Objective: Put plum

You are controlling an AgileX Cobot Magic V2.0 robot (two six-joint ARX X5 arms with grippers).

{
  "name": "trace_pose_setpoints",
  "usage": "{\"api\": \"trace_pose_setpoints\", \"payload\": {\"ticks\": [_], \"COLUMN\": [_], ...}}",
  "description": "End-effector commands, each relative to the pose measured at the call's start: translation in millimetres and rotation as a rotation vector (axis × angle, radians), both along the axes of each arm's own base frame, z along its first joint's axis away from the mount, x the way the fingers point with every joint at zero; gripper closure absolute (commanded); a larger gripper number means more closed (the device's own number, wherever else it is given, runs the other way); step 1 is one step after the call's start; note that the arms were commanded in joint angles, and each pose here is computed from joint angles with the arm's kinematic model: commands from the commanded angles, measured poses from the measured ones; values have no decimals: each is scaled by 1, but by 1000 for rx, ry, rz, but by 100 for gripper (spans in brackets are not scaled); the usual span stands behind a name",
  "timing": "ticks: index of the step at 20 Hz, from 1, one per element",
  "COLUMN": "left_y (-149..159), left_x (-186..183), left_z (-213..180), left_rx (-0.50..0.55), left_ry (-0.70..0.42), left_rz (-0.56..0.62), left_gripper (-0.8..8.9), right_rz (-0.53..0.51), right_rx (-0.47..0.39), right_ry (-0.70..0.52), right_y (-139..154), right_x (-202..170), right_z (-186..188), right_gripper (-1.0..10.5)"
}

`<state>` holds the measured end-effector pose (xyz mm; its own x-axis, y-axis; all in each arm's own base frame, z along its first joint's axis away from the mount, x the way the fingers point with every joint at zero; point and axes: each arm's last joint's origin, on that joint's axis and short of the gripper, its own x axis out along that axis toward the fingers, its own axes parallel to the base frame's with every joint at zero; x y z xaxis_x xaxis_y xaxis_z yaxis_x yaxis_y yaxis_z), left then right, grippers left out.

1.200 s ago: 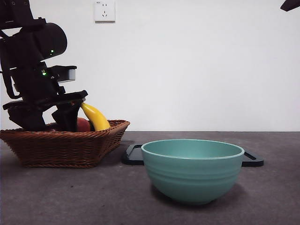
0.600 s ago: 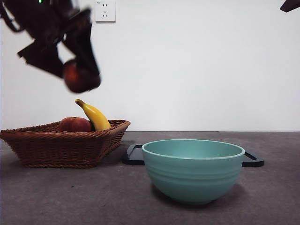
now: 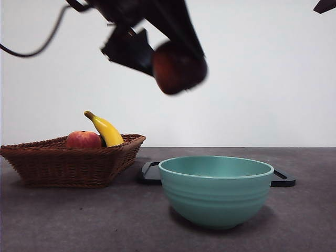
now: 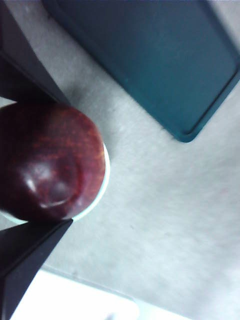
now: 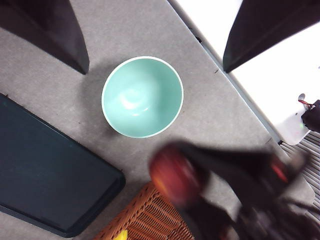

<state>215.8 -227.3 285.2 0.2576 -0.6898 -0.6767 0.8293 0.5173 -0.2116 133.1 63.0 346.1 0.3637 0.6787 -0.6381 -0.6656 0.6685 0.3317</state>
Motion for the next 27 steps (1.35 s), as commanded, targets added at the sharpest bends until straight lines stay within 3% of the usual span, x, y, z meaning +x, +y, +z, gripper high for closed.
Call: {"api": "trace_pose_setpoints", "payload": {"ticks": [1,13,24,27], "left_y": [-21,-74,-83,-83], "left_x": [-1,-18,-18,-19], "left_z": [-12,-79,-99,-99], "left_rx": [48,311,381,382], "left_ry": [-23,-125,-155,-155], "left_rz": [-41,-174,-210,-213], "left_gripper": [537,537,532,455], "right_rz": [6,5,5,6], "right_rx": [2,2,2,2], "right_ry": [-21,-21,-21,-21], "right_y": [1,1,1,1], "right_x": [1,1,1,1], "right_z": [5,5,5,5], "right_gripper": [519,519,519,519]}}
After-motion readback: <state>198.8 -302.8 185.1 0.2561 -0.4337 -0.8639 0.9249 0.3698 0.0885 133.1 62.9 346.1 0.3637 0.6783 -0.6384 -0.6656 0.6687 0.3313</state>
